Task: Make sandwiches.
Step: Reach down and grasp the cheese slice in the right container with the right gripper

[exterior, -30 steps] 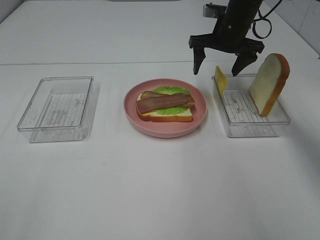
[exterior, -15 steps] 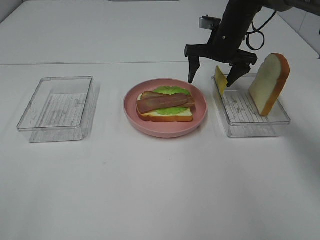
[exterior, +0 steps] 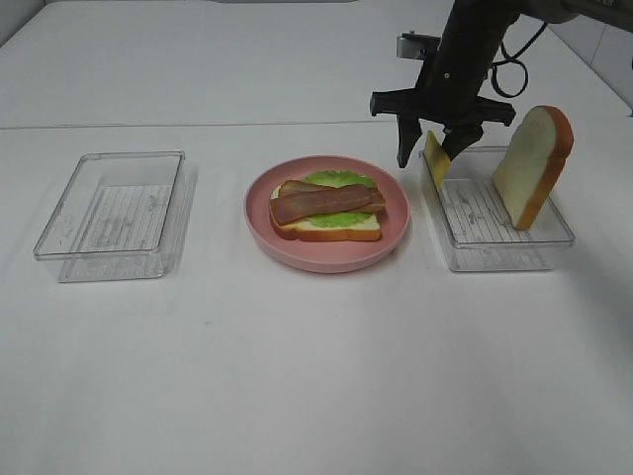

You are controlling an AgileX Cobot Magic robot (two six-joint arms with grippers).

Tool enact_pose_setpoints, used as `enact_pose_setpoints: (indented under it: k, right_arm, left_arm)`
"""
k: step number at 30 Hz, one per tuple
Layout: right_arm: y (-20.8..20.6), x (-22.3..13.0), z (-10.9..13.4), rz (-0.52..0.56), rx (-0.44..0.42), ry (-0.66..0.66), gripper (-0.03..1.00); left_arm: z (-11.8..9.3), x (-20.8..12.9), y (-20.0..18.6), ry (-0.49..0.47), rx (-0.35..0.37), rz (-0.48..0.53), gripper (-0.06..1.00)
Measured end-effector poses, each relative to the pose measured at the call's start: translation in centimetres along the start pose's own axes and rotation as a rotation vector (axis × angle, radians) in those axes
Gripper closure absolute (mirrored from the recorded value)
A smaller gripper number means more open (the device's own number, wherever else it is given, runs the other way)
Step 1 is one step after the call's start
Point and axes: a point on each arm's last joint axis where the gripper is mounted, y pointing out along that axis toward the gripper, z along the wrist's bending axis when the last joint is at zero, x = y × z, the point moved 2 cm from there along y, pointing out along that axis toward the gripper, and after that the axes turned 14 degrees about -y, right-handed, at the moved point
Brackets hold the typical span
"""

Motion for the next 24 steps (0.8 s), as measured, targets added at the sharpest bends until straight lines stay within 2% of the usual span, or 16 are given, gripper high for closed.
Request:
enact_pose_setpoints:
  k: [3,17,19,20,21,22,24]
  right_arm:
    - [0.00,-0.02,-0.24,0.002,-0.021,-0.008,0.46]
    - [0.00,-0.02,-0.27,0.002,-0.024,-0.009,0.49]
    - [0.00,-0.02,-0.27,0.002,-0.024,-0.009,0.56]
    - [0.00,-0.02,-0.27,0.002,-0.024,-0.009,0.56]
    - [0.00,-0.02,-0.27,0.002,-0.024,-0.009,0.63]
    - [0.00,-0.02,-0.27,0.002,-0.024,-0.009,0.63]
    - [0.00,-0.02,-0.27,0.002,-0.024,-0.009,0.74]
  left_arm:
    - [0.00,0.00,0.00,0.000,0.000,0.000,-0.05]
    - [0.00,0.00,0.00,0.000,0.000,0.000,-0.05]
    - [0.00,0.00,0.00,0.000,0.000,0.000,-0.05]
    - [0.00,0.00,0.00,0.000,0.000,0.000,-0.05]
    - [0.00,0.00,0.00,0.000,0.000,0.000,-0.05]
    - [0.00,0.00,0.00,0.000,0.000,0.000,-0.05]
    - [0.00,0.00,0.00,0.000,0.000,0.000,-0.05]
